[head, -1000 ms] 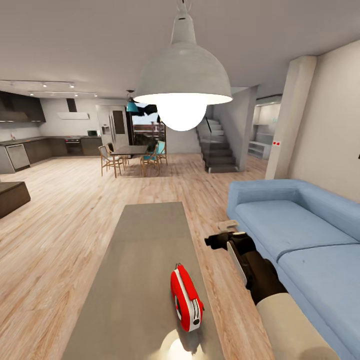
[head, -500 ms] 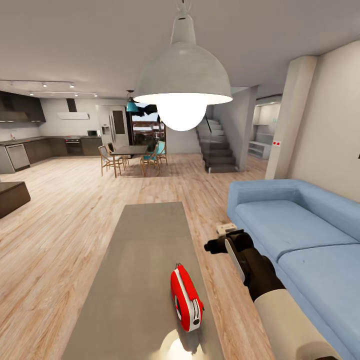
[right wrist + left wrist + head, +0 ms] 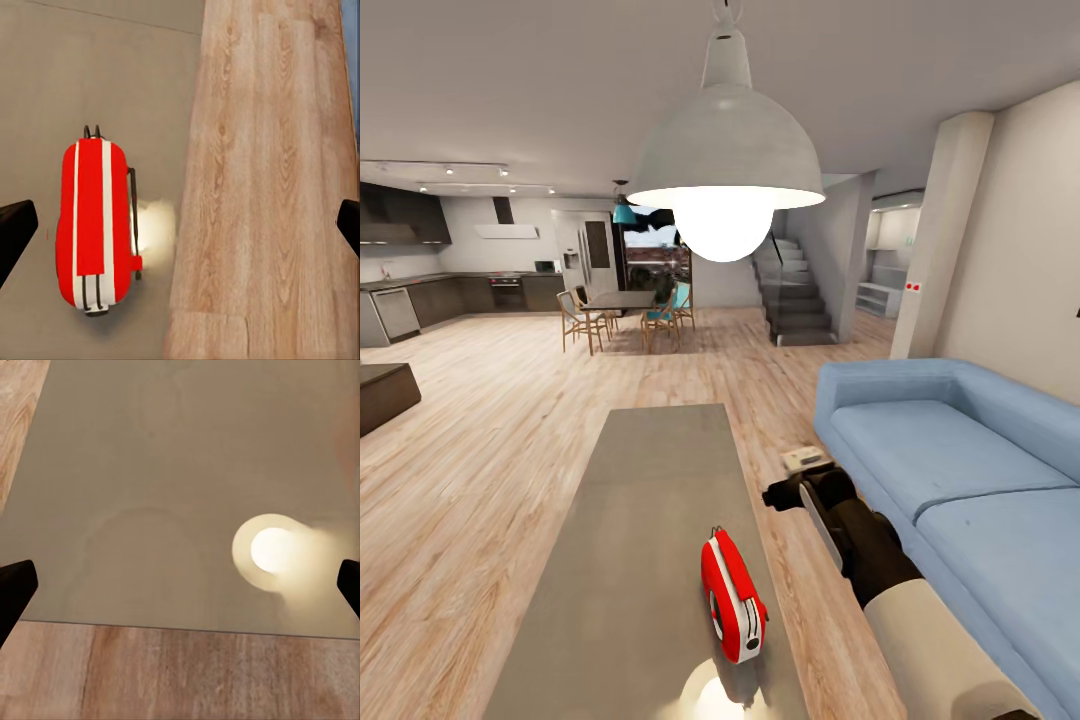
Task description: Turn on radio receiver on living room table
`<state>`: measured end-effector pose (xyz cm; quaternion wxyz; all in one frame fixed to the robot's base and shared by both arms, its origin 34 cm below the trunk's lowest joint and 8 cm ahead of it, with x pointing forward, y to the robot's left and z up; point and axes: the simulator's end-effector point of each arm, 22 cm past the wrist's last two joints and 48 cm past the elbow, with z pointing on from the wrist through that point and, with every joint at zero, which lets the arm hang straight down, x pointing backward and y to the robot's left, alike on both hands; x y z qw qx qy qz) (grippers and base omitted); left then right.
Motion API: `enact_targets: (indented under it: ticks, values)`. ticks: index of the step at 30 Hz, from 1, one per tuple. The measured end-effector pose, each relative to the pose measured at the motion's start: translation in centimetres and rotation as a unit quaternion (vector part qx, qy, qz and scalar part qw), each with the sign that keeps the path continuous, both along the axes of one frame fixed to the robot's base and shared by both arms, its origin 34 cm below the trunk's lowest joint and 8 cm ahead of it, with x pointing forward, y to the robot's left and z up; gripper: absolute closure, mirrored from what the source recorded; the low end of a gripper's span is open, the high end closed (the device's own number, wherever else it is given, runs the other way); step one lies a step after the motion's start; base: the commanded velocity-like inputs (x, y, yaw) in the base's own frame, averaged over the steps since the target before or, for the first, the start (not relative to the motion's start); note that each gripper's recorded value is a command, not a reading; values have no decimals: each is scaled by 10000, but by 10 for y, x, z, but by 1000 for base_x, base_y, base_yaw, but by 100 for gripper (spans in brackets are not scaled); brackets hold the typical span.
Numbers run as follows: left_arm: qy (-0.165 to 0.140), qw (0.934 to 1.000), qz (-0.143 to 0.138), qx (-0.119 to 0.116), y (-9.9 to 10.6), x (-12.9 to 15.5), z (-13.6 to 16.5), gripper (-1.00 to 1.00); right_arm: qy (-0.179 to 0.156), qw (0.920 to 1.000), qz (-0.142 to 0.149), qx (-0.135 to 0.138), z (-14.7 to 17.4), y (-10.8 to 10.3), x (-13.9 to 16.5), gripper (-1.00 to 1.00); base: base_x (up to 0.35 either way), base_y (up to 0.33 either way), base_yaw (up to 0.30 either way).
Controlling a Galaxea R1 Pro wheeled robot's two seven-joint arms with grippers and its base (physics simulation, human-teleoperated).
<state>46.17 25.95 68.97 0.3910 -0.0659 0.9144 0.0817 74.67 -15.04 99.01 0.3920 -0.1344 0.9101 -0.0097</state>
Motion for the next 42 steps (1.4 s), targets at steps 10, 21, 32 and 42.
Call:
enact_targets:
  ticks: [10, 21, 32, 42]
  values:
    - [1, 10000, 3, 19, 1, 0, 0, -100, -34, 9998, -161, -92, 1, -26, 3, -100, 0, 0, 0]
    - [14, 10000, 10, 20, 0, -1, 0, -100, -14, 9977, -602, 298, 4, -55, 8, -100, 96, 0, 0]
    - [13, 10000, 19, 20, 1, -1, 0, -100, 1, 9966, -713, 404, 4, -62, 8, -100, 261, 0, 0]
    - [9, 10000, 15, 17, 0, -1, 0, -100, -1, 9969, -672, 398, 4, -59, 8, -100, 14, 0, 0]
